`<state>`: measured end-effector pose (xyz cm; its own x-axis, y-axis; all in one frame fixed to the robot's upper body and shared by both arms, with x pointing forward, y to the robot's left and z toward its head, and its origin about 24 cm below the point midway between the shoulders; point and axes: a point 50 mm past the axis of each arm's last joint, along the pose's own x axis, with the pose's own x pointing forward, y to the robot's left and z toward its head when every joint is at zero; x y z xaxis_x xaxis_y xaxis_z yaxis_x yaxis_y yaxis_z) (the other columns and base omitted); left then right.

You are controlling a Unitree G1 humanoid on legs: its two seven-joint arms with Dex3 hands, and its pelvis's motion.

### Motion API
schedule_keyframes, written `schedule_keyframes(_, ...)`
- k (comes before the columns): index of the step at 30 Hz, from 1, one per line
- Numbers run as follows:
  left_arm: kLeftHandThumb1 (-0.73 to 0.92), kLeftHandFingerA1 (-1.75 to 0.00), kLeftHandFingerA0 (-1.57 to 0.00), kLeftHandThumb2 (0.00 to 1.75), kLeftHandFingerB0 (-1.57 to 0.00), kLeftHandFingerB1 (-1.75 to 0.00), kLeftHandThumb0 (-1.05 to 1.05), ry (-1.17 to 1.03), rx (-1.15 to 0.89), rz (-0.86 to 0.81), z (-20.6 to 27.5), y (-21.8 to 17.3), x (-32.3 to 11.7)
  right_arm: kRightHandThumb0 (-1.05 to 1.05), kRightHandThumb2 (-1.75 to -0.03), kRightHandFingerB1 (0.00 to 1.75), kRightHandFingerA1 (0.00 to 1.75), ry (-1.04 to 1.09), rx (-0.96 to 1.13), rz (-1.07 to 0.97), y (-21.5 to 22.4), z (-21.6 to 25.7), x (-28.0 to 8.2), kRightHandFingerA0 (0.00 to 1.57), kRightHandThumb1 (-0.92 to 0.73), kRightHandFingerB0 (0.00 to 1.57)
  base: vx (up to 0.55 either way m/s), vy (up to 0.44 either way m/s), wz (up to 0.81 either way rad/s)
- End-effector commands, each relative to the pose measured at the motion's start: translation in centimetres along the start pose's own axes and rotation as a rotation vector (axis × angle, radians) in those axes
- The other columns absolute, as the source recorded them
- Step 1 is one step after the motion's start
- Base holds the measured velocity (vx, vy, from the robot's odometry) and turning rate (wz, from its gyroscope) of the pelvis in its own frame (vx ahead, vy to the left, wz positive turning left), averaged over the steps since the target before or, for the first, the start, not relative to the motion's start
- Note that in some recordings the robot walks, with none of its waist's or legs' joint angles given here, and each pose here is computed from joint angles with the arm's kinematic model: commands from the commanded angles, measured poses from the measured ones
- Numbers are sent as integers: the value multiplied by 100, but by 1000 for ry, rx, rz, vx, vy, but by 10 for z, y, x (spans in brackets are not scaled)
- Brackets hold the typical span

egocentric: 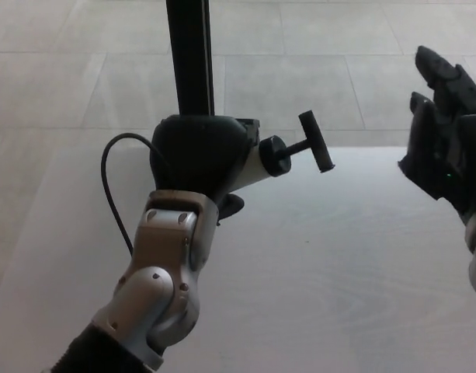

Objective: The robot uses its left hand to lift the air pump kept on the middle of the desk and use the right hand to compress the handle

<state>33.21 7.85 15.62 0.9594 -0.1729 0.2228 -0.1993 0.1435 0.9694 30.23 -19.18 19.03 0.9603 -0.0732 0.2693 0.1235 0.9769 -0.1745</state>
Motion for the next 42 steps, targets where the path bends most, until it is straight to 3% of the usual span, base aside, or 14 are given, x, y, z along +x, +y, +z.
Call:
schedule_keyframes(1,66,-162,-93,90,-83,-89,-25,47,13,-83,-19,-20,-16,-86,-82,31,37,-11,2,-116,-56,7,-2,7,-92,10,0,0,0)
schedule_keyframes(3,57,-131,-118,110,-91,-110,-30,34,18,-87,-21,-30,-22,-82,-116,36,44,-35,18,-172,-75,15,-3,4,-81,9,0,0,0)
schedule_keyframes(5,59,-175,-90,99,-78,-133,-23,8,45,-111,-20,-37,-27,-80,-115,38,46,-54,23,-219,-91,22,-3,5,-80,6,0,0,0)
schedule_keyframes(6,64,-173,-88,95,-76,-106,-23,1,73,-145,-18,-41,-29,-84,-80,33,39,-65,30,-238,-97,26,-3,6,-92,12,0,0,0)
schedule_keyframes(7,64,-175,-91,93,-76,-112,-23,-19,76,-148,-17,-44,-32,-80,-116,38,44,-80,31,-245,-103,29,-3,5,-81,8,0,0,0)
schedule_keyframes(9,64,-175,-97,96,-79,-101,-22,-84,65,-159,-14,-52,-38,-84,-81,33,39,-90,46,-275,-112,32,-3,6,-92,12,0,0,0)
schedule_keyframes(11,68,-175,-90,88,-75,-106,-26,-91,61,-221,-8,-61,-43,-83,-120,49,48,-100,58,-298,-117,35,-3,2,-82,14,0,0,0)
schedule_keyframes(13,61,-164,-112,91,-78,-119,-22,-110,31,-234,-2,-68,-46,-86,-78,37,43,-100,65,-307,-120,34,-3,8,-92,15,0,0,0)
schedule_keyframes(14,64,-175,-87,85,-73,-109,-23,-127,54,-274,3,-73,-48,-36,-113,48,53,-99,71,-313,-121,33,-3,2,-51,0,0,0,0)
schedule_keyframes(15,63,-171,-88,83,-76,-97,-22,-136,54,-294,6,-76,-49,-86,-75,38,45,-96,70,-315,-121,32,-3,12,-92,19,0,0,0)
schedule_keyframes(24,72,-154,-75,75,-34,-53,-26,-121,74,-581,25,-89,-49,-82,-74,40,46,-75,96,-313,-113,25,-1,14,-92,27,0,0,0)
schedule_keyframes(29,66,-76,-44,60,-24,-52,-54,-127,188,-655,25,-86,-43,-83,-75,40,46,-70,106,-316,-110,24,1,15,-91,28,0,0,0)
schedule_keyframes(39,52,-45,-3,96,-6,-20,-81,-49,58,-716,8,-78,-36,-80,-76,40,46,-49,109,-320,-111,21,-1,15,-92,27,0,0,0)
schedule_keyframes(42,61,-27,0,98,0,-4,-95,-72,-450,-640,-10,-59,-33,-81,-73,40,48,-28,111,-313,-112,15,-4,17,-92,27,0,0,0)
